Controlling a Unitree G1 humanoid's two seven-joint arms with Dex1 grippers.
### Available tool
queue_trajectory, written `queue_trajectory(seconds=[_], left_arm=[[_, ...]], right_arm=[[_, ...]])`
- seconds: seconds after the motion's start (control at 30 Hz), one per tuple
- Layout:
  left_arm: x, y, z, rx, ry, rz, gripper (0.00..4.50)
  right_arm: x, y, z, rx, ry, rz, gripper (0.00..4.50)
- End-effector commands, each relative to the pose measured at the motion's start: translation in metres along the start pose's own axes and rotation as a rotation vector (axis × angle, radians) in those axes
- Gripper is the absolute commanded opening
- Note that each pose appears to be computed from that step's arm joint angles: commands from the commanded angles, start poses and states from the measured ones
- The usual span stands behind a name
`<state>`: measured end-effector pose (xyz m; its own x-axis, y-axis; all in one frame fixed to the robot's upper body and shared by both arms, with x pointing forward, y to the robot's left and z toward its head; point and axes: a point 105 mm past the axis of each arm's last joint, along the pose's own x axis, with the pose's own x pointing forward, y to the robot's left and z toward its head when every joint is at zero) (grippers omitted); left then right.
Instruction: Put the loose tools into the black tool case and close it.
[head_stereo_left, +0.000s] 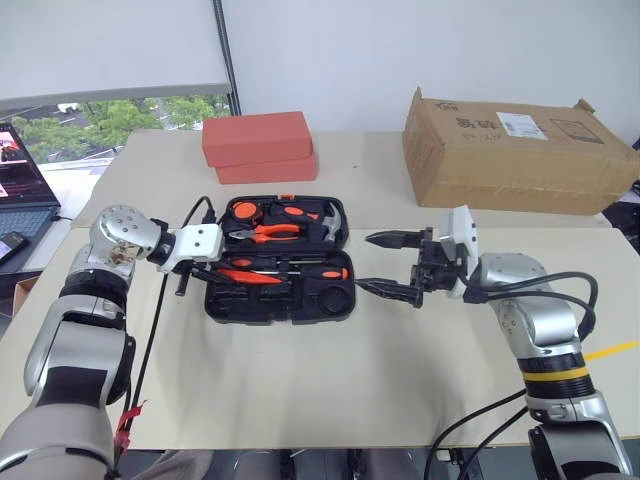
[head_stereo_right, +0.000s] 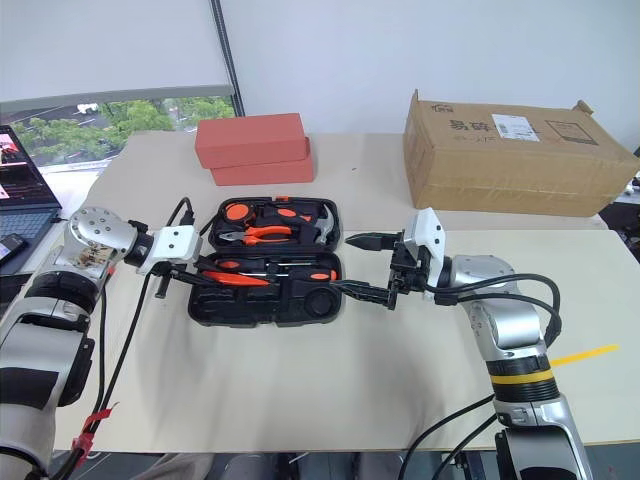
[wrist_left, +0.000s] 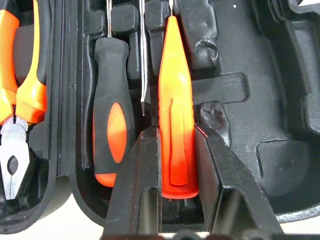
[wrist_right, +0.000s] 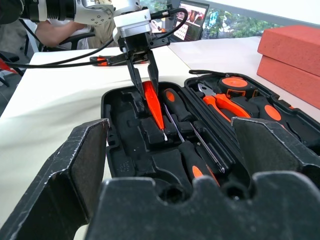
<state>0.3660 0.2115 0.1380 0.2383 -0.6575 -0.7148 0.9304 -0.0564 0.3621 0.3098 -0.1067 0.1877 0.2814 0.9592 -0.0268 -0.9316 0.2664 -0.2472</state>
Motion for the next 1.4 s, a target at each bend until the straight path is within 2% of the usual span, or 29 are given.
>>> queue_trajectory(seconds=[0.03,0.1,0.13,0.27,0.4,0.63,0.73,0.93,1.13,1.27,1.4], left_arm=[[0.000,0.000,-0.002,-0.030,-0.009,0.010,0.48],[0.000,0.003,0.000,-0.022,-0.009,0.021,1.49],[0.000,0.004,0.001,-0.010,-0.007,0.034,1.66],[-0.005,0.014,0.006,0.018,-0.022,0.104,3.11],[-0.020,0.023,0.027,-0.003,-0.185,0.174,3.11],[-0.037,0.021,0.039,-0.068,-0.329,0.223,3.11],[-0.029,0.013,0.037,-0.095,-0.365,0.239,2.39],[-0.008,-0.005,0.028,-0.159,-0.359,0.305,0.15],[0.014,-0.017,0.011,-0.246,-0.307,0.449,0.05],[0.026,-0.030,0.002,-0.254,-0.255,0.427,0.05],[0.027,-0.024,-0.005,-0.273,-0.233,0.472,0.05]], right_arm=[[0.000,0.001,0.011,-0.030,-0.033,0.008,4.50],[-0.001,0.001,0.010,-0.028,-0.033,0.007,4.50],[-0.001,0.001,0.010,-0.027,-0.032,0.006,4.50],[-0.002,0.001,0.009,-0.026,-0.028,0.002,4.50],[-0.005,-0.002,0.008,-0.033,-0.024,-0.014,4.50],[-0.005,-0.001,0.005,-0.029,-0.023,-0.017,4.50],[-0.002,-0.001,0.006,-0.028,-0.029,-0.015,4.50],[-0.001,0.002,0.003,-0.025,-0.032,-0.012,4.50],[-0.002,0.001,0.003,-0.028,-0.030,-0.015,4.50],[-0.002,0.001,0.003,-0.029,-0.027,-0.012,4.50],[-0.001,0.000,0.003,-0.034,-0.024,-0.003,4.50]])
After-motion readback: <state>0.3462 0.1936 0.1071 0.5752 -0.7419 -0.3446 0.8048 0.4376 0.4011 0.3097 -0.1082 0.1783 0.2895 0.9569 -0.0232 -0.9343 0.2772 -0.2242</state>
